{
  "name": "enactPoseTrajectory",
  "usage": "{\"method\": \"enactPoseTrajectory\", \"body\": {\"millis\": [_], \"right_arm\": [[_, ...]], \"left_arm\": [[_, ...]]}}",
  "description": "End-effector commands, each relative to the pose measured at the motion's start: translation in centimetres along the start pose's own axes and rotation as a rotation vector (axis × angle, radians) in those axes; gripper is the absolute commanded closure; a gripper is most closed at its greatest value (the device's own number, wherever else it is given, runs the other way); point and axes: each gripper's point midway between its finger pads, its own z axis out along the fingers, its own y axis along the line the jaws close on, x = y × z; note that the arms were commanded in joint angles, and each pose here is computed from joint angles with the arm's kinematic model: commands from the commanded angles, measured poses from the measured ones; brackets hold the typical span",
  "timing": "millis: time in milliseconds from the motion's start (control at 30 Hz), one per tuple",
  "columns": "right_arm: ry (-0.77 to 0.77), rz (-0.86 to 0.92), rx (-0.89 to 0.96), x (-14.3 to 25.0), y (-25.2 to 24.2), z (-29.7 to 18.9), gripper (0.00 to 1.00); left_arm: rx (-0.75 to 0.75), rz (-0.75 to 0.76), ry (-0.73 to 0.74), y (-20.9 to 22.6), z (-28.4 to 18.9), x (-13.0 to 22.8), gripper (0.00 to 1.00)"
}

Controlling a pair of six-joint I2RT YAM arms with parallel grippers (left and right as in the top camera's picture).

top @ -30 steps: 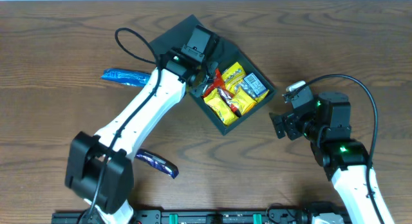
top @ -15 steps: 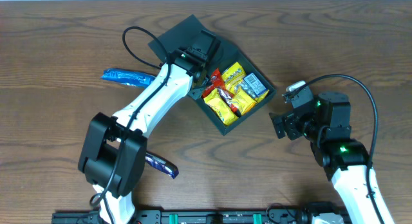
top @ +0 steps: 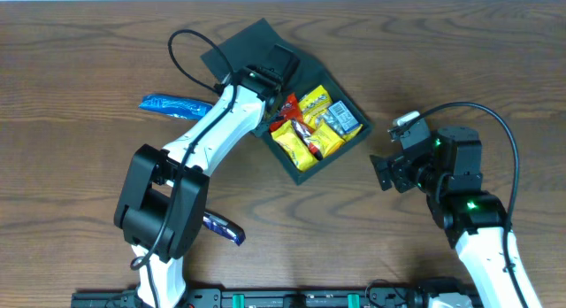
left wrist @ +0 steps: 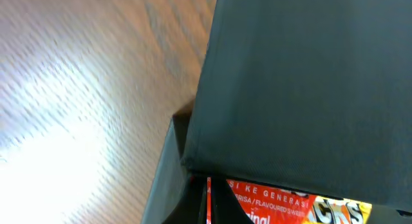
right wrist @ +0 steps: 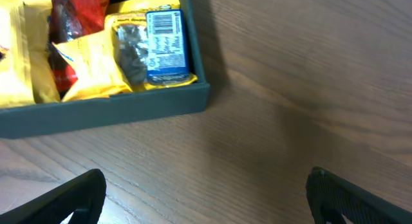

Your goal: Pack container

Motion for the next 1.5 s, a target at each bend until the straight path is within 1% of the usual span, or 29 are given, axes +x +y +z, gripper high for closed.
{"method": "enactPoseTrajectory", "body": {"millis": [0,167,267,400,467,567,700,867,1000,1067,1167,1300,1400,1467], "right_arm": [[-0.003,-0.005,-0.004,0.0,-0.1,0.0,0.01],[-0.003,-0.005,-0.004,0.0,-0.1,0.0,0.01],[-0.003,-0.005,-0.004,0.0,-0.1,0.0,0.01],[-0.003,-0.005,-0.004,0.0,-0.1,0.0,0.01],[-0.003,-0.005,-0.004,0.0,-0.1,0.0,0.01],[-0.003,-0.005,-0.004,0.0,-0.1,0.0,0.01],[-0.003,-0.005,-0.004,0.0,-0.1,0.0,0.01],[-0.003,-0.005,-0.004,0.0,-0.1,0.0,0.01],[-0.003,-0.005,-0.004,0.0,-0.1,0.0,0.01],[-0.003,-0.005,-0.004,0.0,-0.1,0.0,0.01],[-0.003,-0.005,-0.004,0.0,-0.1,0.0,0.01],[-0.003,-0.005,-0.004,0.0,-0.1,0.0,0.01],[-0.003,-0.005,-0.004,0.0,-0.1,0.0,0.01],[-0.003,-0.005,-0.004,0.0,-0.1,0.0,0.01]], "left_arm": [[-0.020,0.091,-0.132,0.0,0.2,-2.7,0.94],[-0.019,0.218,-0.236,-0.8,0.5,-4.4,0.94],[-0.045,0.282,-0.260,-0.8,2.2,-4.6,0.95],[-0.042,0.277,-0.266,-1.1,4.3,-4.7,0.94],[-0.028,0.270,-0.276,-1.5,4.6,-5.1,0.95],[-0.010,0.289,-0.331,-2.3,4.4,-6.2,0.94],[0.025,0.378,-0.366,-3.6,4.2,-7.1,0.94],[0.046,0.348,-0.435,-4.4,3.7,-8.8,0.94],[0.062,0.355,-0.431,-4.8,3.5,-8.9,0.94],[0.099,0.356,-0.390,-5.2,2.7,-8.3,0.94],[0.171,0.307,-0.352,-6.1,0.3,-8.1,0.94],[0.272,0.209,-0.365,-6.8,-5.2,-9.0,0.94],[0.290,0.146,-0.367,-5.6,-8.9,-9.7,0.94],[0.258,0.048,-0.359,-3.5,-10.8,-10.1,0.94]]}}
